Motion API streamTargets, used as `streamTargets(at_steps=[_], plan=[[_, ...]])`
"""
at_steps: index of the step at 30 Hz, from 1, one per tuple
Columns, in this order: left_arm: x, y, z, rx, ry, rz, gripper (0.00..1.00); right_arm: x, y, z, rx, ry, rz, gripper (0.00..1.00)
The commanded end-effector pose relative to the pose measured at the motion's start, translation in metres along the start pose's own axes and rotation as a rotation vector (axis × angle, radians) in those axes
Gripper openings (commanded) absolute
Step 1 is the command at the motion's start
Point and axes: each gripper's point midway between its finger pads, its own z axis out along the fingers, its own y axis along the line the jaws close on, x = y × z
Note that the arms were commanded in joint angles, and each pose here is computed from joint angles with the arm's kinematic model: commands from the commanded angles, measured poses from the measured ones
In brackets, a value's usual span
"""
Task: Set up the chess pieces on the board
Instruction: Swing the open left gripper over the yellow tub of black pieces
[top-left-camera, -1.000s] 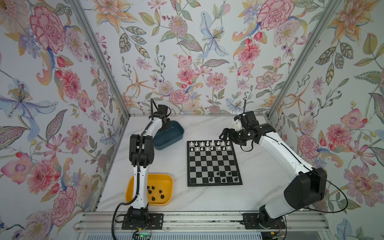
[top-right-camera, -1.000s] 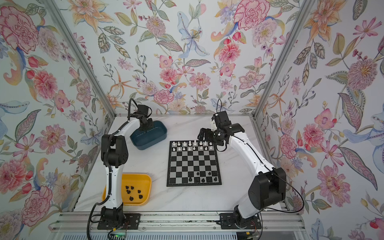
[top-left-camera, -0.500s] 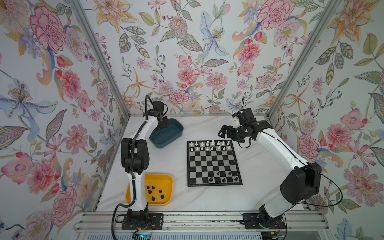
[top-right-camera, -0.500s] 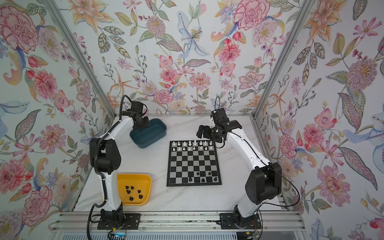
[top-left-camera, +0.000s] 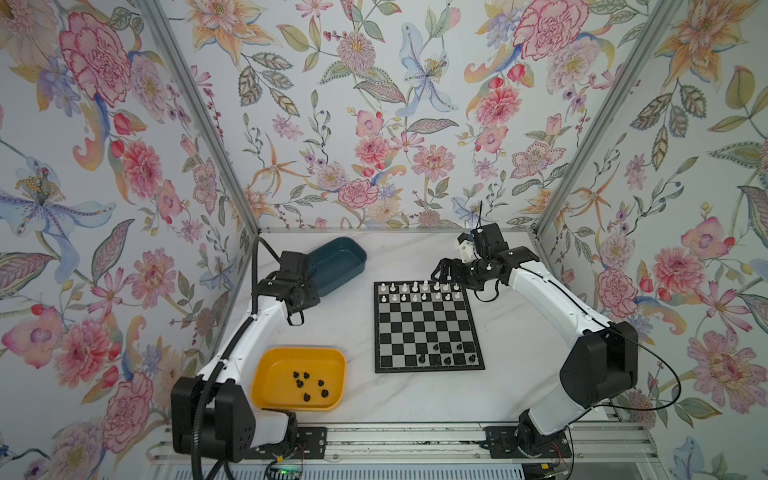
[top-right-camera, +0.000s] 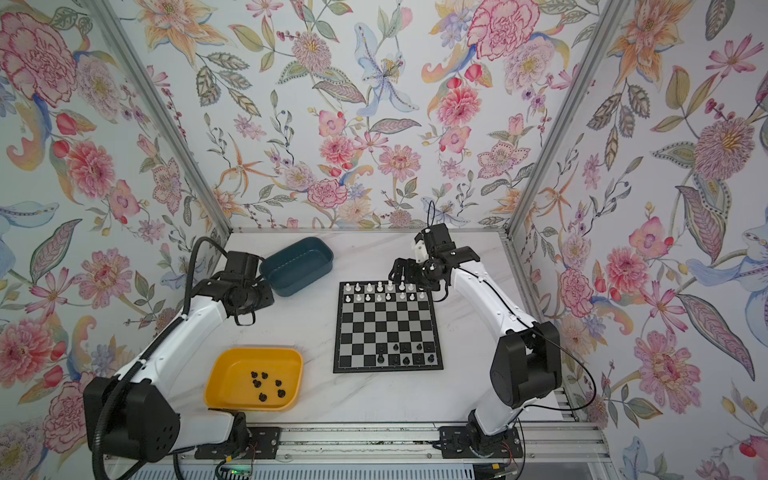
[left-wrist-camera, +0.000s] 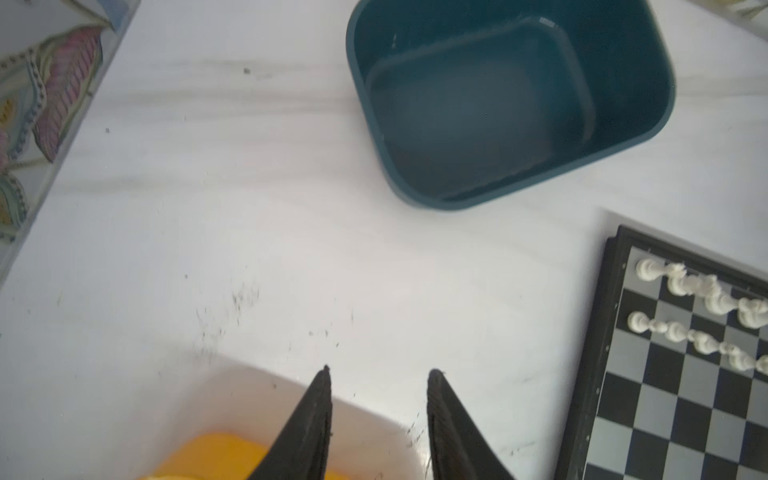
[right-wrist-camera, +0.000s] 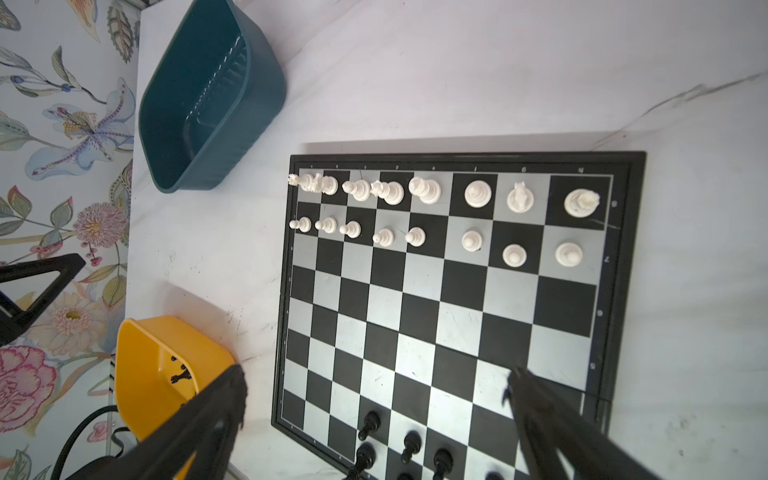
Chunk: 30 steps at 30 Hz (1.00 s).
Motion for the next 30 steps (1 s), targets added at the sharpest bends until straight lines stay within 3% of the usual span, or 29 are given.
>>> streamTargets(at_steps=[1,13,30], plan=[[0.032,0.012,-0.009,-0.028,0.026,-0.064,0.41,0.004,0.013,0.001,-0.060,-0.002,-0.043,0.99],[0.103,0.001,0.013,0.001,0.117,-0.068,0.39,0.024,0.015,-0.004,-0.071,0.020,-0.057,0.99],[0.111,0.002,0.024,-0.014,0.138,-0.037,0.40,0.031,0.009,-0.014,-0.044,0.010,-0.053,0.99]])
